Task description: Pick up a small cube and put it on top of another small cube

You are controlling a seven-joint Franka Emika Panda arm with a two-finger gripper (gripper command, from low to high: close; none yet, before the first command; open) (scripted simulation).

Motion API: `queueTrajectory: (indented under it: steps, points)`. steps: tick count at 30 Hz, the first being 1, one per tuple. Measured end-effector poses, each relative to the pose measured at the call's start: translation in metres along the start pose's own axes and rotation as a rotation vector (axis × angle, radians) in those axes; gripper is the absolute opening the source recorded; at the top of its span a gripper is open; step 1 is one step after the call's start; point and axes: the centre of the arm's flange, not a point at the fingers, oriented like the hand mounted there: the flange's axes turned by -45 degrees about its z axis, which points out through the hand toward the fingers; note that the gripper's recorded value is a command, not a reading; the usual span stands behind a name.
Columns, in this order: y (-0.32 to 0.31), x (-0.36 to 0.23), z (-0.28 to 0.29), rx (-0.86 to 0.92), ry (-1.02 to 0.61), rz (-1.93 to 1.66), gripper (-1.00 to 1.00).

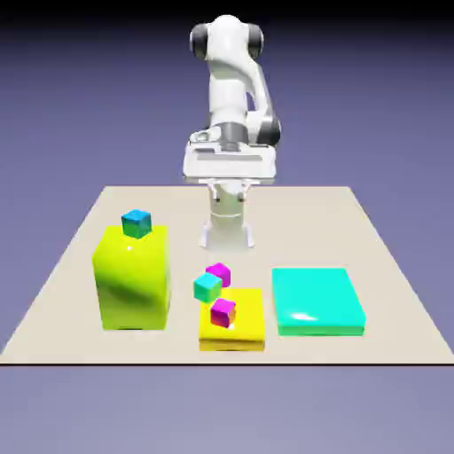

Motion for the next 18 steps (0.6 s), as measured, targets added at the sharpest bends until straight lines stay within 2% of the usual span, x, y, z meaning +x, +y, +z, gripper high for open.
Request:
queueTrajectory:
  steps: [18]
  points:
    - [-0.016,-0.057,0.053,0.205,-0.245,-0.864,0.00]
